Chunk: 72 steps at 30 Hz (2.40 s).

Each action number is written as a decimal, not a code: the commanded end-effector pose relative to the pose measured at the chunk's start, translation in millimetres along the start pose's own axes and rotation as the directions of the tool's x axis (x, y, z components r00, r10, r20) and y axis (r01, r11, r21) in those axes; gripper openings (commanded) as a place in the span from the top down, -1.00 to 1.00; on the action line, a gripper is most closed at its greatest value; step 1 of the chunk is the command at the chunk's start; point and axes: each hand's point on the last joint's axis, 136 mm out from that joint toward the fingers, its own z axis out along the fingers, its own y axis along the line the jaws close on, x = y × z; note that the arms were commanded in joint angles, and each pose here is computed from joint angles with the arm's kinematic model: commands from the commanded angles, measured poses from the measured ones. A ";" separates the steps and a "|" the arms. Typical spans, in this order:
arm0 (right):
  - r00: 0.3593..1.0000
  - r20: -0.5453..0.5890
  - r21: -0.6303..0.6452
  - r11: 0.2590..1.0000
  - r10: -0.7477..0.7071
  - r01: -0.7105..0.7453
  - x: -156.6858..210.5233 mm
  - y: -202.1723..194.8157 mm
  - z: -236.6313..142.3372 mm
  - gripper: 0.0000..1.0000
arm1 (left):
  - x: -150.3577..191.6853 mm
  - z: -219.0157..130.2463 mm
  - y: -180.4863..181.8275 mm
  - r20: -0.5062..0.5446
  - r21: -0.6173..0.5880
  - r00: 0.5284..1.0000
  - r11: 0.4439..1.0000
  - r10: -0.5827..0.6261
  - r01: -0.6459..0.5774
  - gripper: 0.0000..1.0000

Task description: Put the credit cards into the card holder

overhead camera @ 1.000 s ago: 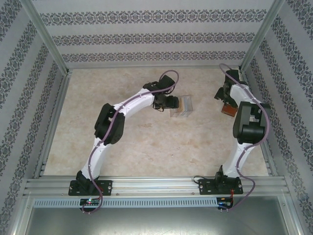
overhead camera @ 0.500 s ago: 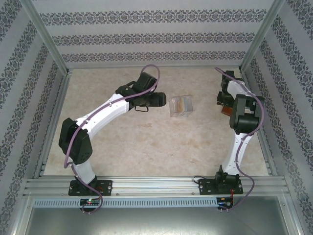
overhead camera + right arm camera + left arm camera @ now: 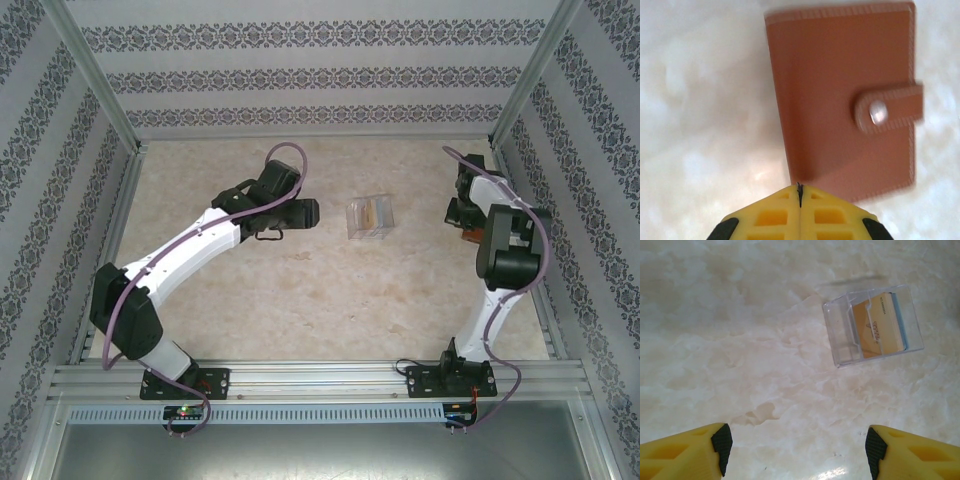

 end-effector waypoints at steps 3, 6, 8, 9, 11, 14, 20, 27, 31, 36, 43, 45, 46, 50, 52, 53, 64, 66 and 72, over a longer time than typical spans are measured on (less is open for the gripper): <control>0.996 0.085 -0.095 0.995 0.033 -0.025 31.0 10.5 -41.5 1.00 | 5.4 -5.3 7.8 0.015 0.009 1.000 1.000 0.010 -0.010 -0.45; 0.987 0.139 -0.063 0.995 0.080 -0.072 33.2 -8.7 -50.9 0.30 | 18.3 1.1 9.6 -0.006 0.029 1.000 0.999 0.013 -0.013 -0.45; 0.968 0.173 -0.103 0.980 0.184 -0.168 17.3 -25.1 -50.4 0.11 | 24.7 4.3 12.6 -0.018 0.028 1.000 1.000 0.015 -0.015 -0.48; 0.957 0.180 -0.130 0.970 0.228 -0.207 8.8 -31.5 -49.2 0.05 | 26.9 4.7 13.5 -0.023 0.028 1.000 1.000 0.014 -0.014 -0.50; 0.935 0.206 -0.147 0.954 0.289 -0.263 -13.2 -46.3 -44.9 -0.11 | 31.4 5.7 13.8 -0.030 0.038 0.999 0.999 0.010 -0.009 -0.53; 0.941 0.215 -0.157 0.960 0.262 -0.231 -38.1 -49.4 -32.4 -0.30 | 35.8 4.6 13.2 -0.040 0.051 0.999 0.999 0.006 -0.004 -0.58; 0.984 0.135 -0.122 0.988 0.116 -0.100 -58.2 -36.8 4.9 -0.76 | 41.3 0.7 19.6 -0.016 0.049 1.000 0.999 -0.002 0.003 -0.64; 0.997 0.013 -0.234 0.969 0.081 -0.076 -55.8 -32.9 31.4 -0.94 | 47.6 2.3 12.1 -0.041 0.098 0.999 0.995 0.006 -0.002 -0.67; 0.998 -0.051 -0.197 0.979 0.047 -0.056 -38.8 -33.8 40.9 -0.88 | 48.8 5.1 12.2 -0.046 0.099 0.999 0.995 0.007 -0.002 -0.68; 0.993 -0.118 -0.203 0.979 -0.023 -0.001 -16.9 -16.3 39.7 -0.79 | 51.1 10.6 9.7 -0.067 0.108 0.998 0.994 0.015 -0.008 -0.69; 0.985 -0.175 -0.344 0.937 0.000 -0.061 32.2 11.0 14.5 -0.62 | 60.9 15.9 10.5 -0.093 0.122 0.996 0.993 0.017 -0.005 -0.69; 0.982 -0.188 -0.376 0.924 -0.006 -0.067 47.1 17.0 7.9 -0.57 | 64.7 18.7 10.6 -0.099 0.130 0.995 0.992 0.015 -0.002 -0.70; 0.981 -0.195 -0.387 0.919 -0.007 -0.070 52.8 20.2 4.9 -0.53 | 66.2 19.4 10.0 -0.103 0.135 0.994 0.991 0.017 -0.003 -0.70; 0.974 -0.210 -0.440 0.898 -0.086 -0.016 85.9 49.8 -8.6 -0.50 | 73.3 23.8 11.6 -0.131 0.133 0.991 0.991 0.028 -0.010 -0.70; 0.969 -0.209 -0.430 0.902 -0.129 0.027 100.5 59.0 -13.3 -0.50 | 77.1 27.2 13.4 -0.139 0.131 0.990 0.991 0.025 -0.006 -0.70; 0.967 -0.206 -0.426 0.903 -0.153 0.053 107.9 63.9 -16.8 -0.50 | 79.1 28.5 13.1 -0.146 0.136 0.989 0.991 0.023 -0.003 -0.70; 0.923 -0.156 -0.540 0.813 -0.351 0.218 207.8 143.9 -63.7 -0.50 | 131.3 39.3 29.4 -0.273 0.146 0.962 0.989 0.017 0.024 -0.77; 0.926 -0.131 -0.554 0.801 -0.353 0.227 225.3 162.1 -69.6 -0.53 | 146.6 38.4 33.3 -0.294 0.165 0.956 0.986 0.017 0.034 -0.78; 0.953 -0.018 -0.685 0.698 -0.302 0.208 251.9 239.9 -112.1 -0.54 | 163.3 34.2 26.2 -0.320 0.246 0.947 0.964 -0.018 0.102 -0.80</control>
